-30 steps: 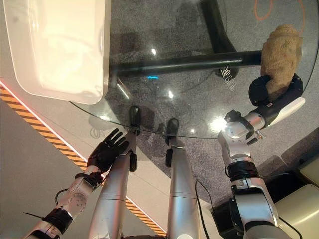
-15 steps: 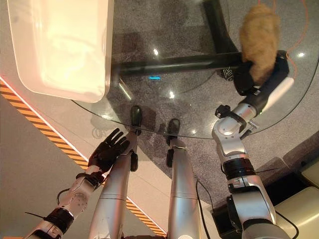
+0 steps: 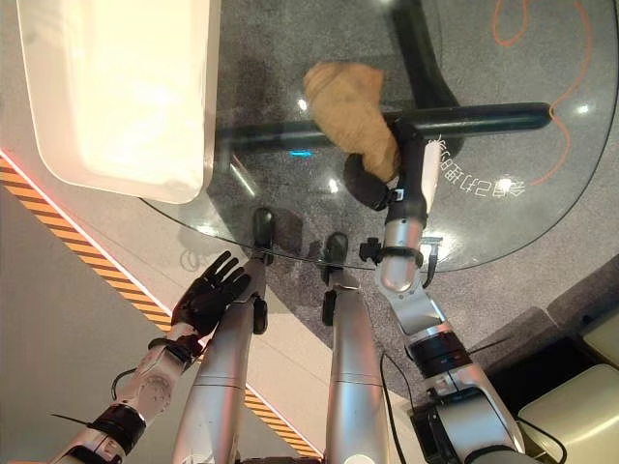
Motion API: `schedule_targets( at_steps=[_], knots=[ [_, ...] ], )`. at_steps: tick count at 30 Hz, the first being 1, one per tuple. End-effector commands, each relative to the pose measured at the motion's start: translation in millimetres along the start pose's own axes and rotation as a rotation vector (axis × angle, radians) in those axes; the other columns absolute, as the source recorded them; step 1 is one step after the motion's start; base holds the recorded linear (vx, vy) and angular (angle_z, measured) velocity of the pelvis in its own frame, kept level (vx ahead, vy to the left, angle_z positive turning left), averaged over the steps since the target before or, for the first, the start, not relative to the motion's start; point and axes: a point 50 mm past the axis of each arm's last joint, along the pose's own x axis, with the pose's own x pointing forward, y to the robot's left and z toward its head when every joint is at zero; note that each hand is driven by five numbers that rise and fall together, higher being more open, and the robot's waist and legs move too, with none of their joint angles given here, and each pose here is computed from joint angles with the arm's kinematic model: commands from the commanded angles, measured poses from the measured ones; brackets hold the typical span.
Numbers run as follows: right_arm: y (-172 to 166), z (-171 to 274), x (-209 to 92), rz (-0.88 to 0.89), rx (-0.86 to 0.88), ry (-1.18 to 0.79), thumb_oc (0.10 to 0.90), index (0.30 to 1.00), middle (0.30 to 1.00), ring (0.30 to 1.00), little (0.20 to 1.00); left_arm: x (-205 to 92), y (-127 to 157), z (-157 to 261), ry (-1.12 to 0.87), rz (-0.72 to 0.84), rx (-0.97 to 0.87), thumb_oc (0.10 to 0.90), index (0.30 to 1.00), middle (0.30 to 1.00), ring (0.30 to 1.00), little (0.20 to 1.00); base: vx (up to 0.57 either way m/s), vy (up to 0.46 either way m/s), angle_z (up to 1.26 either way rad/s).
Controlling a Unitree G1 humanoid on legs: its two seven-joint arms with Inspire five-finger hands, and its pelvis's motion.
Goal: Wipe the table with a cloth and put it in the basket.
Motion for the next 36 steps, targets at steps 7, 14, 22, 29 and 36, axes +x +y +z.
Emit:
schedule_targets(
  at_steps=[7, 14, 22, 29, 36],
  knots=[
    [29, 18, -32, 0.328, 0.149, -0.112, 0.100, 0.300, 0.300, 0.300, 0.200, -31, -30, -72, 0.209, -0.126, -0.104, 0.800, 0.900, 0.900, 0.900, 0.900, 0.00, 0.000, -0.02],
    [40, 23, -39, 0.592, 0.260, -0.102, 0.100, 0.300, 0.300, 0.300, 0.200, -29, -27, -64, 0.204, -0.121, -0.112, 0.800, 0.900, 0.900, 0.900, 0.900, 0.00, -0.014, 0.01],
    [41, 24, -42, 0.666, 0.295, -0.098, 0.100, 0.300, 0.300, 0.300, 0.200, -26, -25, -53, 0.153, -0.085, -0.157, 0.800, 0.900, 0.900, 0.900, 0.900, 0.01, -0.023, 0.02],
    [39, 22, -46, 0.634, 0.305, -0.096, 0.100, 0.300, 0.300, 0.300, 0.200, -33, -22, -53, 0.154, -0.071, -0.189, 0.800, 0.900, 0.900, 0.900, 0.900, 0.00, -0.016, 0.05],
    [30, 20, -47, 0.598, 0.290, -0.097, 0.100, 0.300, 0.300, 0.300, 0.200, -43, -5, -46, 0.103, 0.019, -0.245, 0.800, 0.900, 0.900, 0.900, 0.900, 0.00, -0.003, 0.01]
  ],
)
